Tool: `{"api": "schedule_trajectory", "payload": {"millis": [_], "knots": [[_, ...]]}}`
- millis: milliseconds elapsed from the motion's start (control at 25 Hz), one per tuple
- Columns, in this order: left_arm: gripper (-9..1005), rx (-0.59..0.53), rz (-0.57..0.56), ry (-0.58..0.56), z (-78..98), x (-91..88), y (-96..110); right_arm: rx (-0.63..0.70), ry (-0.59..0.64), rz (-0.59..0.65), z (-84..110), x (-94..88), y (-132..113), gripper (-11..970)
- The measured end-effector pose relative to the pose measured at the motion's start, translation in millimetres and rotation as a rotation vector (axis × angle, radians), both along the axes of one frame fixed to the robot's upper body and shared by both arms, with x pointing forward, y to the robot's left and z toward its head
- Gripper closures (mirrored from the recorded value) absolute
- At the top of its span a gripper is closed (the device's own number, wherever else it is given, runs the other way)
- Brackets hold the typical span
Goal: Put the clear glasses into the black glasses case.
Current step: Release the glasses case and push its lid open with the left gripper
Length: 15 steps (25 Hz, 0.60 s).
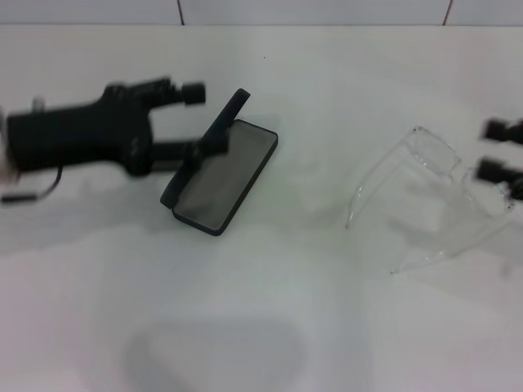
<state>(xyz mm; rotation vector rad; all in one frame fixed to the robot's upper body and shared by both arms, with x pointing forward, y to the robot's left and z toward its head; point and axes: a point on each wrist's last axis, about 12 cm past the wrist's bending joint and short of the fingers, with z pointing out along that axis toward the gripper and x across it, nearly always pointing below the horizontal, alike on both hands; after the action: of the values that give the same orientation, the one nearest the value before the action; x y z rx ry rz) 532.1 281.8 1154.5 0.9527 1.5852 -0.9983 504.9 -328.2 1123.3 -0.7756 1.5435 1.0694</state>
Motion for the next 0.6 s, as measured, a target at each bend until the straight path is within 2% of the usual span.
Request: {"api": "schedule_trajectory", "payload": {"millis": [120, 320, 480, 600], "knots": [[142, 0.094, 0.027, 0.014, 19.4, 17.2, -14.5, 0.042, -0.002, -0.156, -3.7, -15.9, -29.3, 192], [143, 0.208, 0.071, 0.087, 54.7, 34.7, -48.9, 0.073, -0.007, -0.257, -9.0, -41.7, -52.4, 192], [144, 0.339, 0.214, 0.153, 72.1, 49.7, -73.5, 0.083, -0.038, -0.238, -11.1, -59.5, -56.7, 192], [145, 0.505, 0.350, 0.174, 75.1, 53.7, -89.7, 0.112, -0.088, -0.198, -8.9, -70.9, -56.4, 192]]}}
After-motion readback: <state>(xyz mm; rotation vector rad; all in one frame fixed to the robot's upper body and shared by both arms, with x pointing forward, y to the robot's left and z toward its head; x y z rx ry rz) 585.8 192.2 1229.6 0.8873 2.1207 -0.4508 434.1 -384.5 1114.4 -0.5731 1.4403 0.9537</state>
